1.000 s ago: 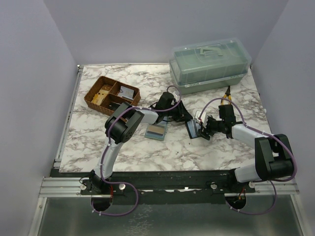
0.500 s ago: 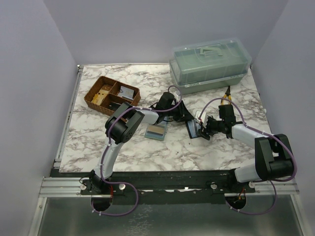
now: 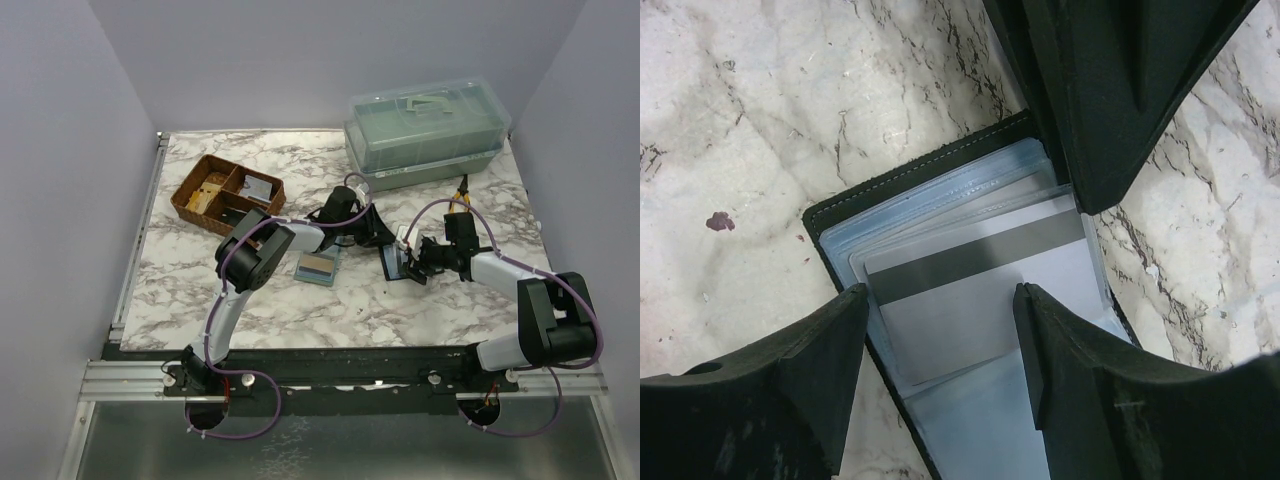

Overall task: Take the credit cards out of the card holder
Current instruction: Remove the credit card from the card holder.

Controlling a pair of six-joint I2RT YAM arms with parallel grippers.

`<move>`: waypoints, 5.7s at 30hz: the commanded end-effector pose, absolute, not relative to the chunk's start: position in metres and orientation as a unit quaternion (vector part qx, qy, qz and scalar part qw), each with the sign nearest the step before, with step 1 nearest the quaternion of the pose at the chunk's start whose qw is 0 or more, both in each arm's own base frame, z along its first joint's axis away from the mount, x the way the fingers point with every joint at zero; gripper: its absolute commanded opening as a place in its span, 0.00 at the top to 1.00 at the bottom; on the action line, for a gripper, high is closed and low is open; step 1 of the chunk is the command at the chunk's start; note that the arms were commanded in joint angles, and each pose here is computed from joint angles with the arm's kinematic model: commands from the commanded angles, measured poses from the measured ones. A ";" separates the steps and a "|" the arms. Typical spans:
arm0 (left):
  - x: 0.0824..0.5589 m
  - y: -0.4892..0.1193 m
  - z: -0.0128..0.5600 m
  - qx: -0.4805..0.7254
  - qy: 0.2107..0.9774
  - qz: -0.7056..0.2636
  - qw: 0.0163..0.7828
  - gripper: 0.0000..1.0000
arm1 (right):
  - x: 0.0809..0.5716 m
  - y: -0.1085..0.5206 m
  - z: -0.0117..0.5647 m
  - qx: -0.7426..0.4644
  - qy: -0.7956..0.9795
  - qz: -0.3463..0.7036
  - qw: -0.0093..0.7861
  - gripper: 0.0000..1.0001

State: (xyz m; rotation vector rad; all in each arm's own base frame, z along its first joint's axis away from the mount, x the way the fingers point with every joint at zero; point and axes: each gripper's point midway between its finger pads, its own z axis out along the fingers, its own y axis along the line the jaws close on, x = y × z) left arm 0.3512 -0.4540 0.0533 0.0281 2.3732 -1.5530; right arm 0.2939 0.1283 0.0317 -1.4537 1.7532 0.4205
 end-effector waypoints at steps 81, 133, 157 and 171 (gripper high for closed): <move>0.268 -0.425 0.190 0.162 0.633 -0.664 0.363 1.00 | 0.266 0.145 0.152 -0.160 0.765 0.543 0.308 0.59; 0.240 -0.435 0.209 0.178 0.602 -0.716 0.305 1.00 | 0.247 0.144 0.185 -0.208 0.700 0.605 0.318 1.00; 0.237 -0.390 0.237 0.183 0.553 -0.750 0.312 0.93 | 0.248 0.140 0.183 -0.190 0.696 0.621 0.305 1.00; 0.235 -0.417 0.229 0.186 0.558 -0.758 0.284 0.98 | 0.237 0.142 0.189 -0.191 0.679 0.648 0.288 0.69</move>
